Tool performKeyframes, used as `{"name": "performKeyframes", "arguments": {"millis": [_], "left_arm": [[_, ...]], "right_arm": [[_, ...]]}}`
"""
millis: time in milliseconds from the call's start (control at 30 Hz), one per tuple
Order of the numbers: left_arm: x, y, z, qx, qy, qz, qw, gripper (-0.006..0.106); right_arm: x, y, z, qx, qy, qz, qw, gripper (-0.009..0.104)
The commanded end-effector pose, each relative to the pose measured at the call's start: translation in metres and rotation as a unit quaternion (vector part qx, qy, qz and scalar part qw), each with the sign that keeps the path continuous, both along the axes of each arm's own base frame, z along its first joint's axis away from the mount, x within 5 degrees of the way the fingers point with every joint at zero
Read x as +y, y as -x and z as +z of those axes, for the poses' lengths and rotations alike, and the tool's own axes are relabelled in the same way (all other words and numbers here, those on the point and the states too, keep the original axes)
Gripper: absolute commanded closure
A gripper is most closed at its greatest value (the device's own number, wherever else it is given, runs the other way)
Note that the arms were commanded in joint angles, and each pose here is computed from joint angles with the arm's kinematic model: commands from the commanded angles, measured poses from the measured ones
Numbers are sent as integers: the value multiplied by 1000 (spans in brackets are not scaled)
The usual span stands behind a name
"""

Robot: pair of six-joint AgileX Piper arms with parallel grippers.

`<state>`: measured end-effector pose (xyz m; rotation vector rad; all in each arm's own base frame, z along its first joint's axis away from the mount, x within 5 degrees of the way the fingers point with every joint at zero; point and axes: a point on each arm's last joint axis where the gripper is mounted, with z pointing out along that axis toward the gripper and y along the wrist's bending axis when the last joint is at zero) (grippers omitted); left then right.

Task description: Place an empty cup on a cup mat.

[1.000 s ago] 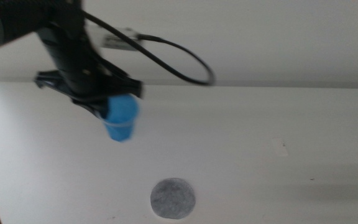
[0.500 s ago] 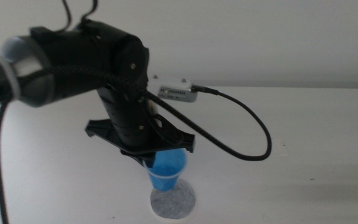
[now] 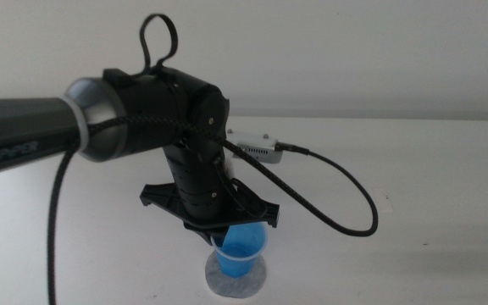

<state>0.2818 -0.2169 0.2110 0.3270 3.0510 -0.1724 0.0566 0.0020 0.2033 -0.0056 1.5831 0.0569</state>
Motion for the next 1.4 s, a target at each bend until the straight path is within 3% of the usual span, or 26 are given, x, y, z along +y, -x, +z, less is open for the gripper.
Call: {"name": "performKeyframes", "arguments": {"millis": [0,533,1033,1367], "left_arm": [[-4,1,-5,1,1,2,1000,102],[-1,3,-20,3,-5,1,1000,102],[-3,3,-21,-2,13,8,1000,102],[2,7,-11,-3,-3,-13,1000,48]], "right_arm": [[0,1,-9,-4,5,1,1000,97],[0,1,-9,-4,5,1,1000,97],[0,1,-9,-4,5,1,1000,97],[0,1,-9,-4,5,1,1000,97]]}}
